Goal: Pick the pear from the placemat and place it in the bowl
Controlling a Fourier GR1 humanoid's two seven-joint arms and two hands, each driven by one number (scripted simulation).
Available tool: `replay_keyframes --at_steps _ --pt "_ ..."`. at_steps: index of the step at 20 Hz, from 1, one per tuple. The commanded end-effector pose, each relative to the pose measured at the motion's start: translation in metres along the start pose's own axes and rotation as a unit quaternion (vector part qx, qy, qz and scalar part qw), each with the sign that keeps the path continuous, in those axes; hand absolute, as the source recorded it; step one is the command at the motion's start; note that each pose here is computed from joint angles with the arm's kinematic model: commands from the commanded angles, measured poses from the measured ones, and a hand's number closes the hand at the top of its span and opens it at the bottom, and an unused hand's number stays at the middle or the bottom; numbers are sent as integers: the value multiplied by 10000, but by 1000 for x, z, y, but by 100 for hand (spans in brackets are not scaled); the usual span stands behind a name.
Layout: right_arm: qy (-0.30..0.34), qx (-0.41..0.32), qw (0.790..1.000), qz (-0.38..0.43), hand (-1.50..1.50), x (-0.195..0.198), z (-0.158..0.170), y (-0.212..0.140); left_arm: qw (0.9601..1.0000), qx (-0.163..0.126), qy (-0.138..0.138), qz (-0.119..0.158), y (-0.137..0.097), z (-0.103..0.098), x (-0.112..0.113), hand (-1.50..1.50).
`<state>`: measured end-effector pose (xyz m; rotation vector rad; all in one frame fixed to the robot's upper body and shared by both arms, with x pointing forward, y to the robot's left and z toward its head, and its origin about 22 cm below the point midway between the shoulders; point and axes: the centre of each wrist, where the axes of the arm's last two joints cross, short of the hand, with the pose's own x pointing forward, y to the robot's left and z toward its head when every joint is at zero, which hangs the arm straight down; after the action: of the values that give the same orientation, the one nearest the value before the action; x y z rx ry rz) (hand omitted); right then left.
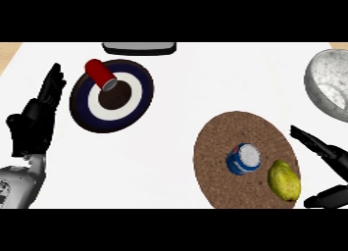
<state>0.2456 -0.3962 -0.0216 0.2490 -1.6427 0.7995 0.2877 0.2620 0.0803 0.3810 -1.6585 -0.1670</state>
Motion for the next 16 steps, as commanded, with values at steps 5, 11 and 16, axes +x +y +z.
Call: replay_keyframes --at_steps 5,11,16 --pt "-603 522 9957 -476 -150 -20 -15 11 9999 -28 38 -103 21 -4 11 0" --pt "-707 739 9929 -610 -150 -27 -32 34 9999 21 99 -7 0 0 -5 0" --pt "-853 852 9924 -268 150 -25 -41 43 9999 46 111 -19 -14 2 -6 0"
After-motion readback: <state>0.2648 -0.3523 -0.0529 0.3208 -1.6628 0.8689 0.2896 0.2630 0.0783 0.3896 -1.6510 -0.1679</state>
